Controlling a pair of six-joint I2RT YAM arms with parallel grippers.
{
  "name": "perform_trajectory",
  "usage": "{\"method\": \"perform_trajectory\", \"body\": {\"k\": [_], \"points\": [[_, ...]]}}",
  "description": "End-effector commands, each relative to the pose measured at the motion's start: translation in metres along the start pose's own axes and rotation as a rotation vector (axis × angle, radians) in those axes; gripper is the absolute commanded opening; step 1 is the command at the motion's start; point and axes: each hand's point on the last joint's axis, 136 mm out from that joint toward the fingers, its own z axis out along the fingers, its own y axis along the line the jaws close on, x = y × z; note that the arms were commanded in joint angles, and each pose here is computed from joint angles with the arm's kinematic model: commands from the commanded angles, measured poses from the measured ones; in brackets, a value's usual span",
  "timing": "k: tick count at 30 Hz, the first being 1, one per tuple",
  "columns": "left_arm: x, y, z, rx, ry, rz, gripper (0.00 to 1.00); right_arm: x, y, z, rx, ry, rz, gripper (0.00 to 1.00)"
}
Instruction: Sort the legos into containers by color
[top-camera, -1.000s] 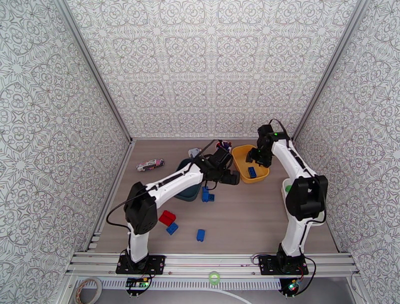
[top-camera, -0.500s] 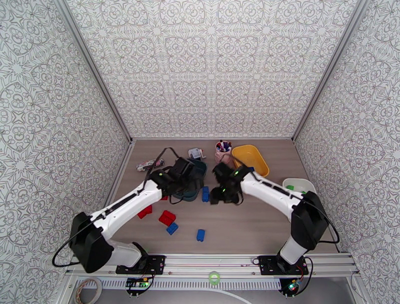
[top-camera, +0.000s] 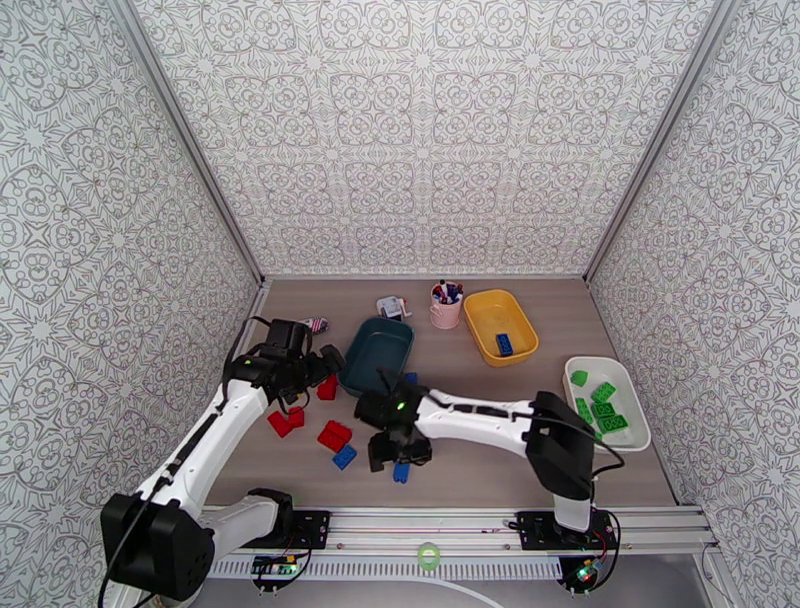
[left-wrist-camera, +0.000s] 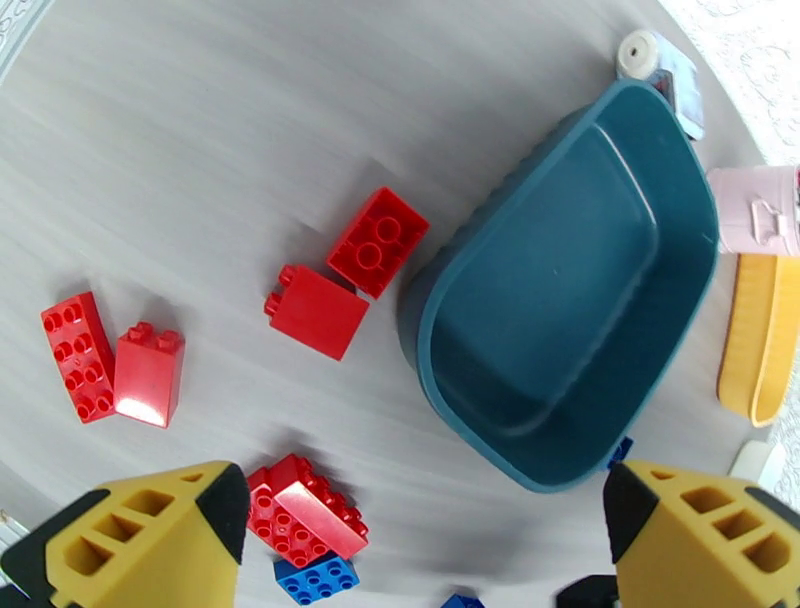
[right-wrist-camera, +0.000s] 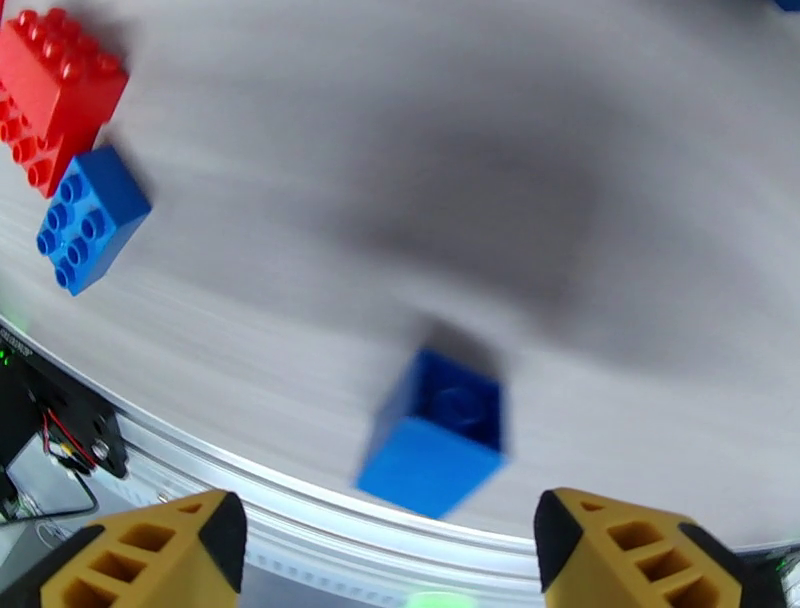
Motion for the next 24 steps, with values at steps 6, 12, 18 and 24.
{"method": "perform_trajectory", "body": {"k": [6,12,18,24], "points": [[0.021,0.0,0.001,0.082,0.084,0.054,0.99,-0.005,-0.007,0.025,0.103,-0.026,0.161,0.73],[0.03,-0.004,-0.001,0.125,0.117,0.083,0.99,-0.004,-0.006,0.032,0.12,-0.02,0.193,0.66],[0.037,-0.004,-0.001,0.152,0.128,0.098,0.99,-0.015,0.006,0.004,0.136,-0.086,0.17,0.66],[0.035,-0.006,-0.001,0.163,0.118,0.098,0.99,-0.027,0.02,-0.043,0.117,-0.164,0.153,0.7]]}}
